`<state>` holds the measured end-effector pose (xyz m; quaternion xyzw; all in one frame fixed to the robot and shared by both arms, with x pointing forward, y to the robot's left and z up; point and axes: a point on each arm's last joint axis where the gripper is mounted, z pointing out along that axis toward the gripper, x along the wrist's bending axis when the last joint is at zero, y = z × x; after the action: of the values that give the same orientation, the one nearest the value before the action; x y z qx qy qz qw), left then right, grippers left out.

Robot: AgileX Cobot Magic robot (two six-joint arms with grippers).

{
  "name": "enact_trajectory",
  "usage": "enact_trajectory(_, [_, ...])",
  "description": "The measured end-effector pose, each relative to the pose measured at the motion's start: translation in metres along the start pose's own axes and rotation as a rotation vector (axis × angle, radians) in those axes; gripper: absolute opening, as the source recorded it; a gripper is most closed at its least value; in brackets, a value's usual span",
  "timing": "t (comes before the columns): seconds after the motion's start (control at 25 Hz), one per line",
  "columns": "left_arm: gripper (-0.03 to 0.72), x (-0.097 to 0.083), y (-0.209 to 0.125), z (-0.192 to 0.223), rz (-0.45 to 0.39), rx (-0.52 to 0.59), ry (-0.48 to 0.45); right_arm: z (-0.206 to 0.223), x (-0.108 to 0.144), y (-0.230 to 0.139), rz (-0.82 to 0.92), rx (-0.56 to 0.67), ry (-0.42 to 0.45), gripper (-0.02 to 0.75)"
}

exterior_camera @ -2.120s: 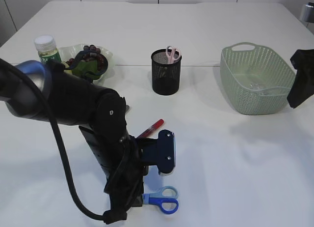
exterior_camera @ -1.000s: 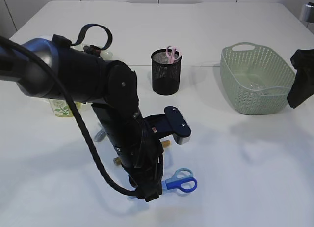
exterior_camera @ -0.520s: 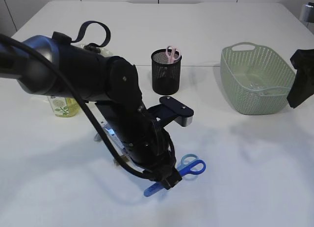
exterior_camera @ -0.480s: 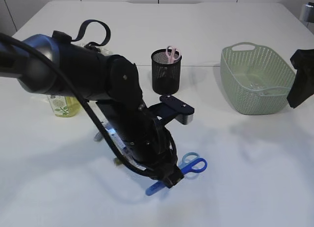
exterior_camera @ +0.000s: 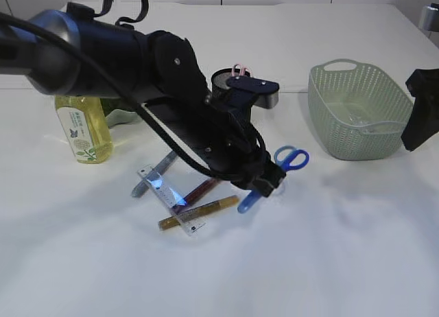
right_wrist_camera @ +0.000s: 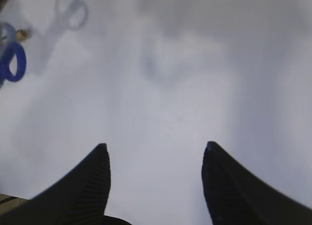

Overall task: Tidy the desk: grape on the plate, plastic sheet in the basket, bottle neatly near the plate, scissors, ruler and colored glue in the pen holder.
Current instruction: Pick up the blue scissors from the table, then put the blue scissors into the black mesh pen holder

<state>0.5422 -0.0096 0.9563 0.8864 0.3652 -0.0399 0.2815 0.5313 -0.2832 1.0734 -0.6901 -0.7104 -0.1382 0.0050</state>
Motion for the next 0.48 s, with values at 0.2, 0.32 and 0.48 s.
enact_trajectory(0.2, [0.163,0.024,0.012,-0.009,-0.048,-0.103,0.057,0.0,0.0,0.0,0.0,0.0,0.0,0.471])
enact_trajectory(0.32, [0.163,0.036,0.017,-0.012,-0.076,-0.166,0.089,0.0,0.0,0.0,0.0,0.0,0.0,0.471])
enact_trajectory(0.48, [0.163,0.049,0.027,-0.017,-0.105,-0.296,0.151,0.0,0.0,0.0,0.0,0.0,0.0,0.471])
